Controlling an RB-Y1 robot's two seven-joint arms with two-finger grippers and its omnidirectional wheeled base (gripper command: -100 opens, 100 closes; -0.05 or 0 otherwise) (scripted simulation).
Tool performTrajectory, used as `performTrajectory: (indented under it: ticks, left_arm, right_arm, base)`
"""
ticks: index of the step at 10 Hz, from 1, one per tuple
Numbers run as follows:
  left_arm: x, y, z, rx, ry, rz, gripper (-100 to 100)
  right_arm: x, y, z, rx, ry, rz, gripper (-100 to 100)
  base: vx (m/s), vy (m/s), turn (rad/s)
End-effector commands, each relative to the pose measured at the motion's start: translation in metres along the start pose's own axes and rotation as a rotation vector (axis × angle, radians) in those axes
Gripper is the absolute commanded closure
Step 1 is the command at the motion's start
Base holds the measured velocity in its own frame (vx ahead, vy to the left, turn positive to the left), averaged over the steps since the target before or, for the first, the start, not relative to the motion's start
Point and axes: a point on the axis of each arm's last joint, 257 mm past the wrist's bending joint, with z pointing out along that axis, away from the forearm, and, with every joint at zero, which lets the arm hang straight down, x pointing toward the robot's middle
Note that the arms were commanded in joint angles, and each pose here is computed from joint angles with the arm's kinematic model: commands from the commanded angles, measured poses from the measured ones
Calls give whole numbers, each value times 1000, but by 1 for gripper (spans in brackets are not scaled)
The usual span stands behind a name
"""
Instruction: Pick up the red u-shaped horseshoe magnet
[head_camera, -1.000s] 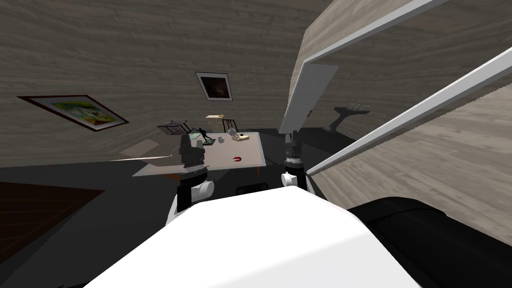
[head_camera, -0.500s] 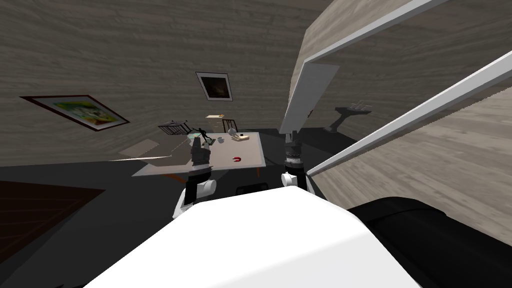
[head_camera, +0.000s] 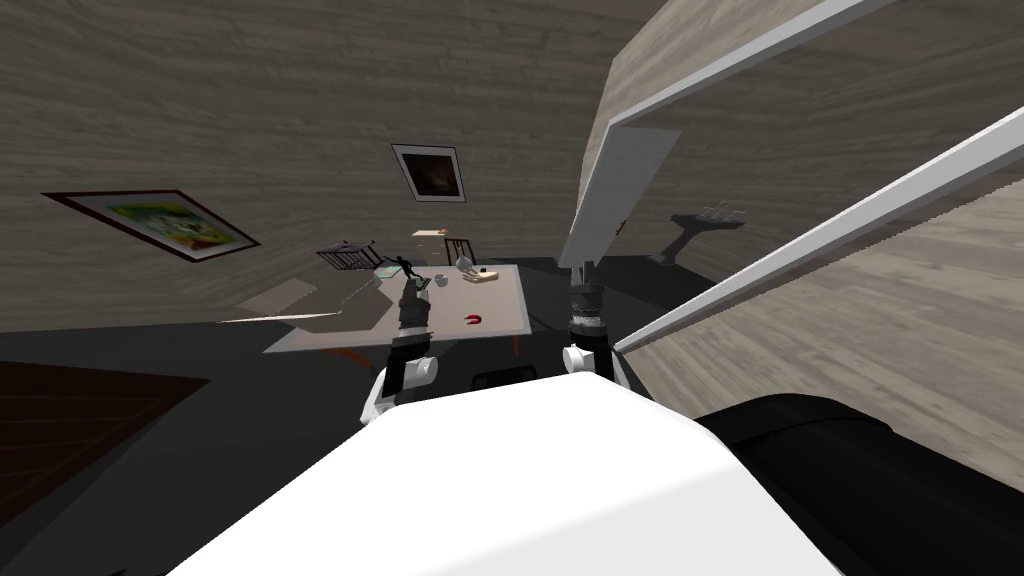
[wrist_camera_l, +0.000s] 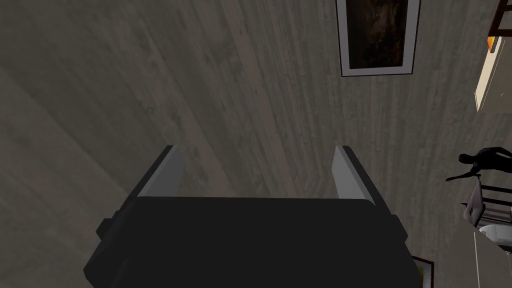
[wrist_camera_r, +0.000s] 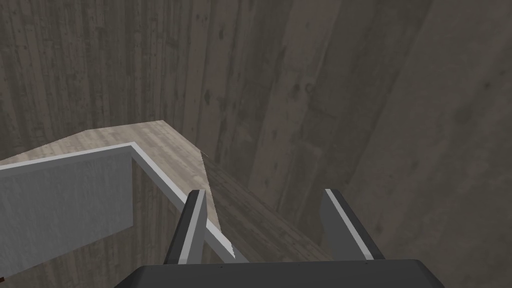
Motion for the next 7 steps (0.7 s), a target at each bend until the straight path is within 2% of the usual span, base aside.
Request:
performTrajectory:
  ticks: [1, 4, 7]
  left_arm:
    - [3, 19, -2, -35, 10, 1, -100]
    - [14, 53, -1, -96, 39, 0, -100]
    - [20, 84, -6, -154, 55, 0, -100]
  right_arm:
    - [0, 0, 0, 0, 0, 0, 0]
    - [0, 0, 0, 0, 0, 0, 0]
    - [0, 0, 0, 0, 0, 0, 0]
  base:
    - [13, -8, 1]
    - [16, -7, 2]
    - [17, -6, -1]
